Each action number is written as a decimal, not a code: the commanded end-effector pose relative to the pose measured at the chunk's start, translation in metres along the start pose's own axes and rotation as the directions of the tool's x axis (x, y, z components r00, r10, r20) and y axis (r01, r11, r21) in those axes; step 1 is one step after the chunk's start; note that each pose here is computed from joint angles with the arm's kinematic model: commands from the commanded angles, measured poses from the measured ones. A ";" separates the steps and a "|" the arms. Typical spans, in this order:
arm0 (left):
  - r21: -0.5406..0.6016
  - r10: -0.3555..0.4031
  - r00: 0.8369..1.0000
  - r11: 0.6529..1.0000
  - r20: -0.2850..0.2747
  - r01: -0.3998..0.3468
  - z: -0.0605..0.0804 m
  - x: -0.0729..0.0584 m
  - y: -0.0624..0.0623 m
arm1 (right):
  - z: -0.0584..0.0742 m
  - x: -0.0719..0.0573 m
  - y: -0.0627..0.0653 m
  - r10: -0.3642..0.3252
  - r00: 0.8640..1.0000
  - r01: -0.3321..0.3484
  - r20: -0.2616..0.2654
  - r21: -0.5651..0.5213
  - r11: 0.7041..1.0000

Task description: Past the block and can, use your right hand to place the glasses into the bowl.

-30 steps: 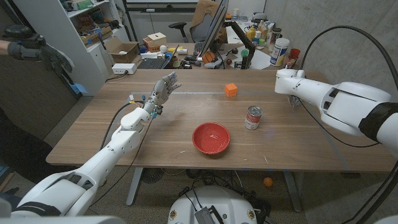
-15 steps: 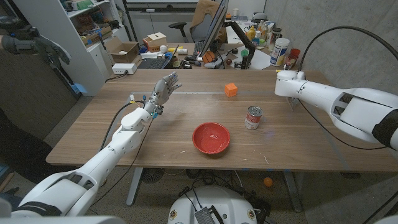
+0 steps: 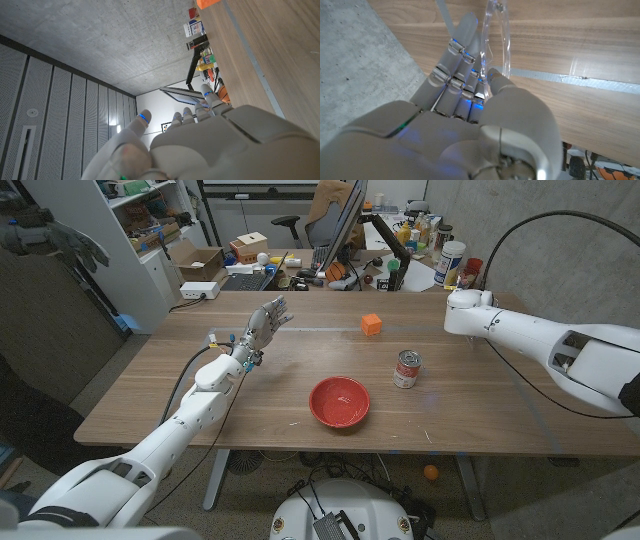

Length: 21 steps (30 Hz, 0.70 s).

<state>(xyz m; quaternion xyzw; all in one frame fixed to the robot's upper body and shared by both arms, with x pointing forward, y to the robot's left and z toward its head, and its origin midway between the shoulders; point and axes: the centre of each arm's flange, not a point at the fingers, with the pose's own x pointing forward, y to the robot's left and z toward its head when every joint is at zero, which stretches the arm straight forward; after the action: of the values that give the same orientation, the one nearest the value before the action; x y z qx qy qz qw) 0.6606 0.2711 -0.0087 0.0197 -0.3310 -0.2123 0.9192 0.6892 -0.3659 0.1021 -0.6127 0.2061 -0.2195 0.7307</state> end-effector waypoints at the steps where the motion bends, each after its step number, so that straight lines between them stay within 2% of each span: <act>1: -0.009 -0.008 1.000 1.000 0.007 0.008 -0.001 0.001 -0.003 | 0.007 -0.019 -0.021 -0.124 0.989 0.128 0.080 -0.052 0.990; 13: -0.009 -0.013 1.000 1.000 0.015 0.013 -0.002 0.001 -0.008 | 0.013 -0.035 -0.034 -0.186 0.972 0.202 0.146 -0.105 0.974; 21: -0.007 -0.013 1.000 1.000 0.017 0.013 -0.001 0.000 -0.012 | 0.020 -0.049 -0.039 -0.236 0.946 0.272 0.221 -0.147 0.951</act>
<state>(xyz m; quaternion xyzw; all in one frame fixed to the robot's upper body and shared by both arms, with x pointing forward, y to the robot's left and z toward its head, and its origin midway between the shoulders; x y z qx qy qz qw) 0.6594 0.2647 -0.0097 0.0164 -0.3365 -0.2190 0.9157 0.6689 -0.3425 0.1347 -0.6822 0.1135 -0.2343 0.6832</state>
